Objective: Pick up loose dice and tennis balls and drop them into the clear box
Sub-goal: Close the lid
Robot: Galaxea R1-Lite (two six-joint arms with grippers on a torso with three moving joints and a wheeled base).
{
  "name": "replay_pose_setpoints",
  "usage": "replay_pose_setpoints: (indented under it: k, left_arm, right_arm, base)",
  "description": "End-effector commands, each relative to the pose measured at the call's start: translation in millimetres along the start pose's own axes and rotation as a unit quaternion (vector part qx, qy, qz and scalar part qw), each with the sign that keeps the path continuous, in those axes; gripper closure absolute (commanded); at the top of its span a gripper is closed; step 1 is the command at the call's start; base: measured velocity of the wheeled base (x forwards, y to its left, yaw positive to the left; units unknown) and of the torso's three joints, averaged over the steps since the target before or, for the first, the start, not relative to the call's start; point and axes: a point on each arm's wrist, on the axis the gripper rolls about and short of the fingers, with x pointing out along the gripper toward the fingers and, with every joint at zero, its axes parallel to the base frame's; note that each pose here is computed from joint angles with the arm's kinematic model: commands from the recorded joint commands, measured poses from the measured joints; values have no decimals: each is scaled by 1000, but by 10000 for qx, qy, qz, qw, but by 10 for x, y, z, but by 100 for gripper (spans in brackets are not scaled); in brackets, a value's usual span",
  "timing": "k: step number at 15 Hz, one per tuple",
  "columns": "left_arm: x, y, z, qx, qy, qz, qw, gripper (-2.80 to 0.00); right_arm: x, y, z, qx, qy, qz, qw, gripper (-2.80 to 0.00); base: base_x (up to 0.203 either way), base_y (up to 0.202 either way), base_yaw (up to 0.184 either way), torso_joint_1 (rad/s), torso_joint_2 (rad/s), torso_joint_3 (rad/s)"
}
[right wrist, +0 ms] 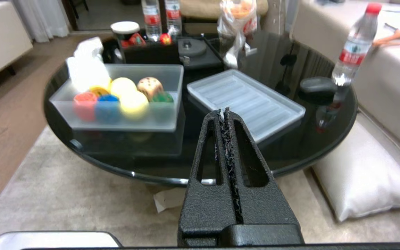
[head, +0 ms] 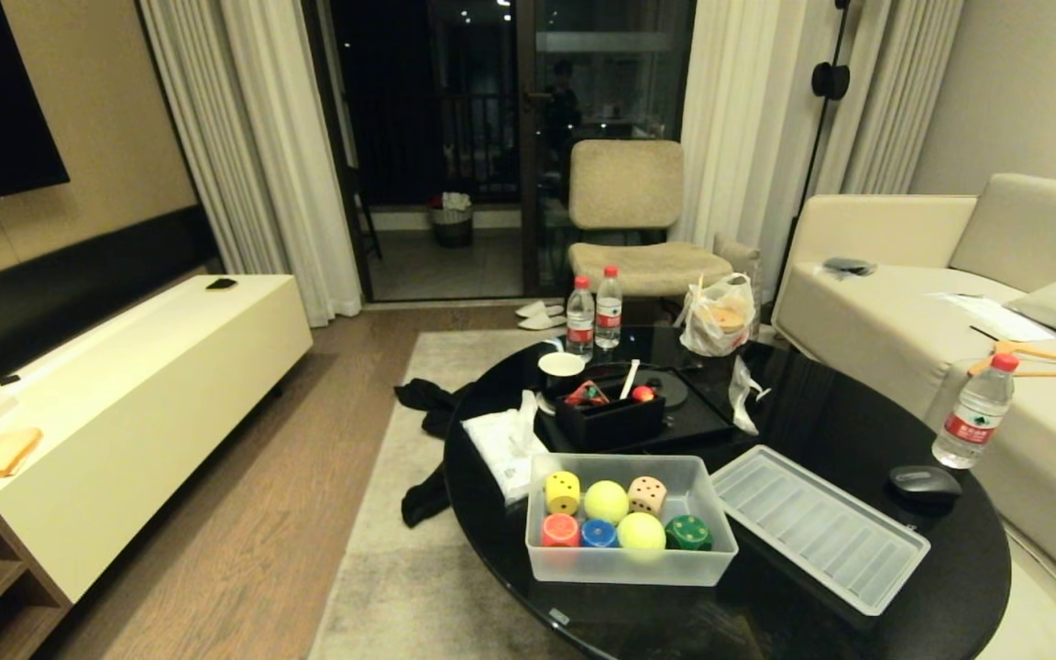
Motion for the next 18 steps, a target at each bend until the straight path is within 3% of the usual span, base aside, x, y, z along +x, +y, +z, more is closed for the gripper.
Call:
replay_pose_setpoints:
  k: [1, 5, 8, 10, 12, 15, 18]
  left_arm:
    - [3, 0, -8, 0, 18, 0, 10000, 0]
    - [3, 0, -8, 0, 18, 5, 10000, 0]
    - [3, 0, -8, 8, 18, 8, 10000, 0]
    - [3, 0, -8, 2, 18, 0, 10000, 0]
    - [3, 0, -8, 0, 18, 0, 10000, 0]
    - [3, 0, -8, 5, 18, 0, 10000, 0]
    - [3, 0, -8, 2, 18, 0, 10000, 0]
  right_arm:
    - [-41, 2, 451, -11, 38, 83, 10000, 0]
    - [397, 9, 1397, 11, 589, 202, 9981, 0]
    - [894, -10, 2140, 42, 843, -146, 9963, 0]
    - [1235, -40, 2435, 279, 1263, -539, 9901, 0]
    - [1600, -149, 2487, 593, 2023, -1123, 9711, 0]
    - [2000, -558, 2306, 1110, 2872, -2035, 9294, 0]
    - [2164, -883, 2046, 1620, 3627, -2260, 8894, 0]
  base:
    - [0, 0, 0, 0, 0, 0]
    - [0, 0, 0, 0, 0, 0]
    - [0, 0, 0, 0, 0, 0]
    - [0, 0, 0, 0, 0, 0]
    - [0, 0, 0, 0, 0, 0]
    - [0, 0, 0, 0, 0, 0]
    - [0, 0, 0, 0, 0, 0]
